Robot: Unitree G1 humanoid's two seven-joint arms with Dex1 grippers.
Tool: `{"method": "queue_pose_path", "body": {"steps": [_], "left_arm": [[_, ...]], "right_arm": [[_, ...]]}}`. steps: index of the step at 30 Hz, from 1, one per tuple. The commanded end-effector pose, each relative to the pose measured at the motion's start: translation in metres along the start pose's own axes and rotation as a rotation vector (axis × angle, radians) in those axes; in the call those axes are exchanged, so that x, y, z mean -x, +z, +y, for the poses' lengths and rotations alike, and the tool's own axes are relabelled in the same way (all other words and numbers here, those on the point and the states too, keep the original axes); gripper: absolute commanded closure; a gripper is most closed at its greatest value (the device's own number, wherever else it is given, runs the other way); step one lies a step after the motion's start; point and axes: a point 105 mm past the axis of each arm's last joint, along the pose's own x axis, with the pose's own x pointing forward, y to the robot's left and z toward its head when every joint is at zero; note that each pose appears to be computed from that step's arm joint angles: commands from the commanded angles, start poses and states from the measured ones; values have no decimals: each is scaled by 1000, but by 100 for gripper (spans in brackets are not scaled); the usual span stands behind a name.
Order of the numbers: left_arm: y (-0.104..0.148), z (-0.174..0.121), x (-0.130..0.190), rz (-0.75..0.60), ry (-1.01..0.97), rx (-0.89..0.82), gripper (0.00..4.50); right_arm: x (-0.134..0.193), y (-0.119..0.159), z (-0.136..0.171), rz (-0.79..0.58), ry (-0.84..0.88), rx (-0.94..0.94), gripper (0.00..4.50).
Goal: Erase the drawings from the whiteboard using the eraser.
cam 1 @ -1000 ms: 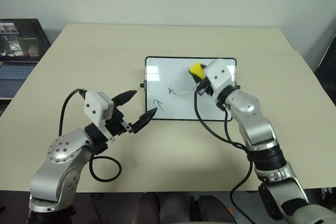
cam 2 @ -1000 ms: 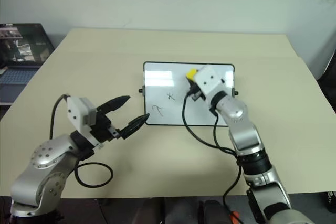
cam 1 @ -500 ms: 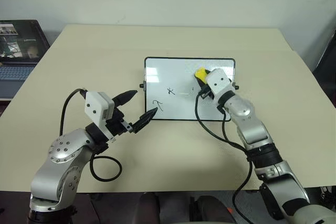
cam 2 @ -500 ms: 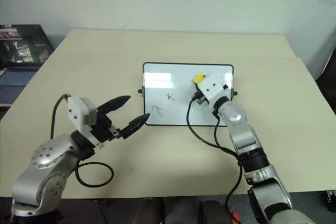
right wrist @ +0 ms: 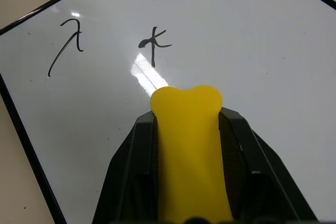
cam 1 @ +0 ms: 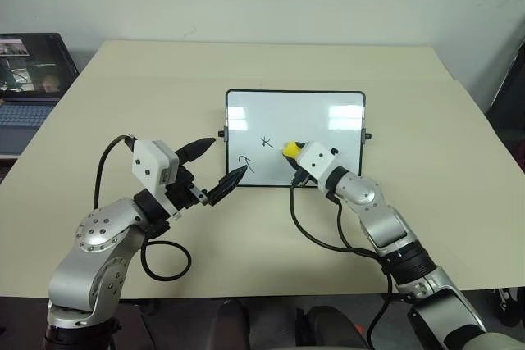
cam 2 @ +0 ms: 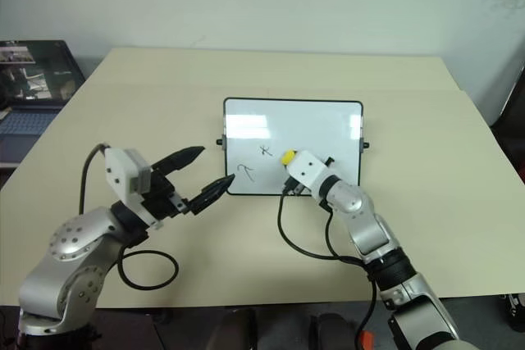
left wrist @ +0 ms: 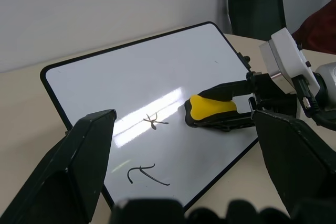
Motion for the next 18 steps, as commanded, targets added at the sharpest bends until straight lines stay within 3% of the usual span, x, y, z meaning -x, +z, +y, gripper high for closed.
{"method": "queue_pose_path", "body": {"steps": [1, 6, 13, 18], "left_arm": [[7, -2, 0, -29, -13, -15, 0], [3, 0, 3, -22, 8, -9, 0], [2, 8, 8, -31, 76, -5, 0], [-4, 31, 24, -47, 258, -13, 0]], "right_arm": [[16, 20, -31, -39, -72, -16, 331], [40, 52, -82, -108, -213, -35, 331], [60, 45, -84, -114, -255, -163, 331], [95, 25, -79, -98, -373, -255, 331]]}}
